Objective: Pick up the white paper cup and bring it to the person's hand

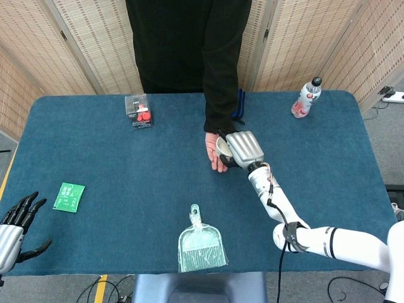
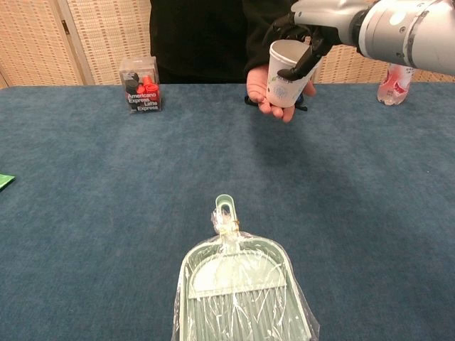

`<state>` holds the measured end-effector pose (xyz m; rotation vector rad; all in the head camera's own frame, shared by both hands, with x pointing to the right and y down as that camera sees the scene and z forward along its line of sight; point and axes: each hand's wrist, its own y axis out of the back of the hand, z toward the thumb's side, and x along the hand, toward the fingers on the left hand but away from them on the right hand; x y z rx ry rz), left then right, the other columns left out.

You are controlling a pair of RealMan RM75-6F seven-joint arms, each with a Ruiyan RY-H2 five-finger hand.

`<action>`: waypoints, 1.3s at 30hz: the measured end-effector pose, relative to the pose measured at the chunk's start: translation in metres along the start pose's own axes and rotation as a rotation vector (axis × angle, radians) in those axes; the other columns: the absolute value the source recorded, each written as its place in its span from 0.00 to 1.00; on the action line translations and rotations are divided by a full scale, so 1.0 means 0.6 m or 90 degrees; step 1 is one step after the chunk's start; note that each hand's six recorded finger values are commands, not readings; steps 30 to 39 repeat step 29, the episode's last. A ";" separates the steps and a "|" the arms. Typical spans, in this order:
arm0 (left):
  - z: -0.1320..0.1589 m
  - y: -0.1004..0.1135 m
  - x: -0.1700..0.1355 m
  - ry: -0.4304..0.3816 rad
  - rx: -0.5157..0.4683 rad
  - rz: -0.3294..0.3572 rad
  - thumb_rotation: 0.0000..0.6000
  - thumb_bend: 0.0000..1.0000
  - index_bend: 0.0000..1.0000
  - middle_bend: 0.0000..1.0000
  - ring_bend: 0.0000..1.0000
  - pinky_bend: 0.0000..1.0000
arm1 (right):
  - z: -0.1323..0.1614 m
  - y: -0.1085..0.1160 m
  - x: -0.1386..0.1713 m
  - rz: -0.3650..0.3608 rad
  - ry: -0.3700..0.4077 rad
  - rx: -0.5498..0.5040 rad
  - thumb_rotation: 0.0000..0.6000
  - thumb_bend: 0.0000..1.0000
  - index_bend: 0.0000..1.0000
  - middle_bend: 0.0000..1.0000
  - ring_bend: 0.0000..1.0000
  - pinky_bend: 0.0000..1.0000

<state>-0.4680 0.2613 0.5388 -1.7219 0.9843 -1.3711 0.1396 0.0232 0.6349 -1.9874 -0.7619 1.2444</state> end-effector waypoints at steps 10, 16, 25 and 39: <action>0.005 -0.003 -0.001 -0.002 0.011 0.001 1.00 0.27 0.10 0.00 0.00 0.17 | -0.002 0.047 0.054 -0.036 0.024 0.015 1.00 0.21 0.00 0.00 0.00 0.00; 0.009 -0.005 0.000 -0.007 0.017 0.000 1.00 0.27 0.10 0.00 0.00 0.17 | -0.043 0.053 0.134 -0.079 0.022 0.056 1.00 0.21 0.00 0.00 0.00 0.00; 0.013 -0.012 0.003 -0.005 0.032 0.000 1.00 0.27 0.10 0.00 0.00 0.17 | -0.195 -0.022 0.346 -0.189 -0.046 0.143 1.00 0.21 0.00 0.00 0.00 0.00; 0.016 -0.015 0.009 -0.008 0.036 -0.001 1.00 0.27 0.10 0.00 0.00 0.17 | -0.253 -0.068 0.446 -0.198 -0.102 0.176 1.00 0.21 0.00 0.00 0.00 0.00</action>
